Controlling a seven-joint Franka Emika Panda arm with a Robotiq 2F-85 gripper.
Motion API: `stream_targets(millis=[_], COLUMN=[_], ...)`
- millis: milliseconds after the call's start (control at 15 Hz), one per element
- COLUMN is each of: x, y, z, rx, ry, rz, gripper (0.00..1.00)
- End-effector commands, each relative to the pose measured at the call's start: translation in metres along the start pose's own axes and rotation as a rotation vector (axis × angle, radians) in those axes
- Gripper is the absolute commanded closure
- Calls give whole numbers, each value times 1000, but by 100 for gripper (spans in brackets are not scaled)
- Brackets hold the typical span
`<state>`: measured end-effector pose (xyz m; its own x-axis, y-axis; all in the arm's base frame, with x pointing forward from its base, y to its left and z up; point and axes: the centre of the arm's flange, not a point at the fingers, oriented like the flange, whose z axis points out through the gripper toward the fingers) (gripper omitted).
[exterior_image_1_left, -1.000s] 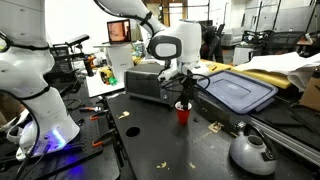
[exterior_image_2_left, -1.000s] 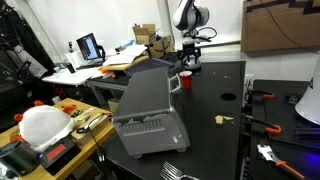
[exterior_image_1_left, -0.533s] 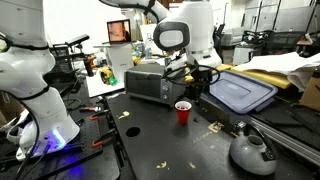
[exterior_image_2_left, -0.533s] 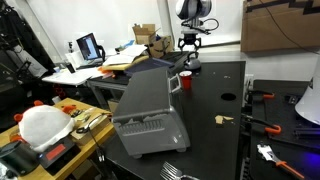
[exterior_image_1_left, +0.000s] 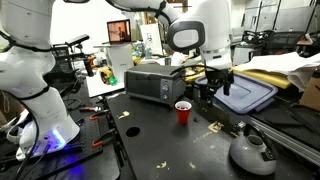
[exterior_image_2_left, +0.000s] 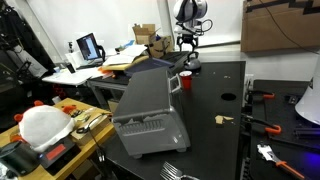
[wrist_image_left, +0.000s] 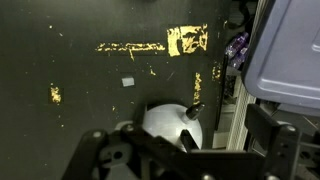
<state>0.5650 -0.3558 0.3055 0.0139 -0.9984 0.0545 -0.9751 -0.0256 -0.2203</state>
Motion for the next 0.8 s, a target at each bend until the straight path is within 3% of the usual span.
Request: stream_targets(millis=[0,733], x=[24,98], y=[-24,-16], z=[11,24], rx=[-1,-6], ry=[39,168], rz=[146,378], gripper=[0,0])
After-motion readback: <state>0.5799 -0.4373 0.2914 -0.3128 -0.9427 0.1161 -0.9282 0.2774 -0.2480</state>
